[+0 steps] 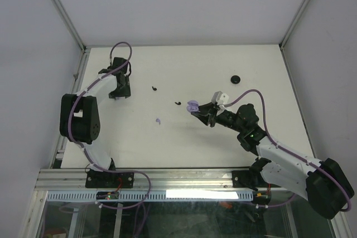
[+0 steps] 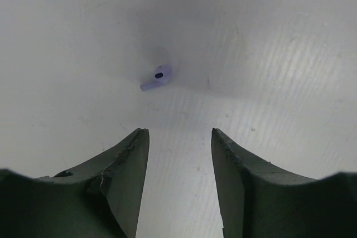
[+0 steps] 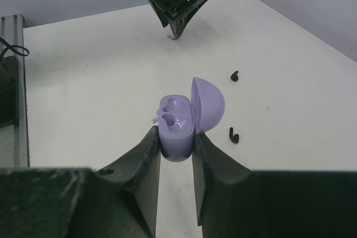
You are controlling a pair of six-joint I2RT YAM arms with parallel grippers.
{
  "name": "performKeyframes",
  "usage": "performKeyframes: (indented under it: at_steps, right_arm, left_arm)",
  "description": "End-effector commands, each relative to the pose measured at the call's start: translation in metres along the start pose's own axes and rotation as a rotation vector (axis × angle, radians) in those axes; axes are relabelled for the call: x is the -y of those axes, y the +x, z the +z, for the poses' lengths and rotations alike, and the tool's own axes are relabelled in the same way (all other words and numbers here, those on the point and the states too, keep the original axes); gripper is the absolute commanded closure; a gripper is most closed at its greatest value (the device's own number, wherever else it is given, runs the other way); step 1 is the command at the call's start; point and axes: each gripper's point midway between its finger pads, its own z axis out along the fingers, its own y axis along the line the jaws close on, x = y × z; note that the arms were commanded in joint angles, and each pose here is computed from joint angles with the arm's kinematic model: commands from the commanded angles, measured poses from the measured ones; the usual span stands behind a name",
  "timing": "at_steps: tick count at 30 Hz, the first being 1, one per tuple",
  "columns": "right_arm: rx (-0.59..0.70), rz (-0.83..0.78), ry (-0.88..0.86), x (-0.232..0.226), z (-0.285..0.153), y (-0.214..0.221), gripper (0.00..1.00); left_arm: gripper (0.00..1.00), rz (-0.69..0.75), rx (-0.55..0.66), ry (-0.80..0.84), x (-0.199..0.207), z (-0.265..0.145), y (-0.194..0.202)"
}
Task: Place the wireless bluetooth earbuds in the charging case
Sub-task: Pick up the earbud from the center of the board.
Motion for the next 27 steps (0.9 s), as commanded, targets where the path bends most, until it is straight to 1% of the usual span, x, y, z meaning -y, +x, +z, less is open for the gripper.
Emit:
performKeyframes:
  at_steps: [1,4,16,27]
  right_arm:
    - [0.073,-0.060,0.021,0.005,0.001,-0.022,1.00]
    - [0.072,-0.058,0.019,0.005,0.002,-0.022,1.00]
    - [0.065,-0.053,0.009,0.003,0.002,-0.020,1.00]
    - [0.064,-0.056,0.010,0.003,0.002,-0.020,1.00]
  left_arm:
    - [0.52,0.014,0.034,-0.019,-0.012,0.004,-0.028]
    - [0.53,0.001,0.017,-0.010,-0.016,0.012,-0.031]
    - [0.64,-0.049,-0.017,0.049,-0.018,0.036,-0.047]
    - [0.71,-0.037,-0.075,0.060,-0.013,0.051,-0.035]
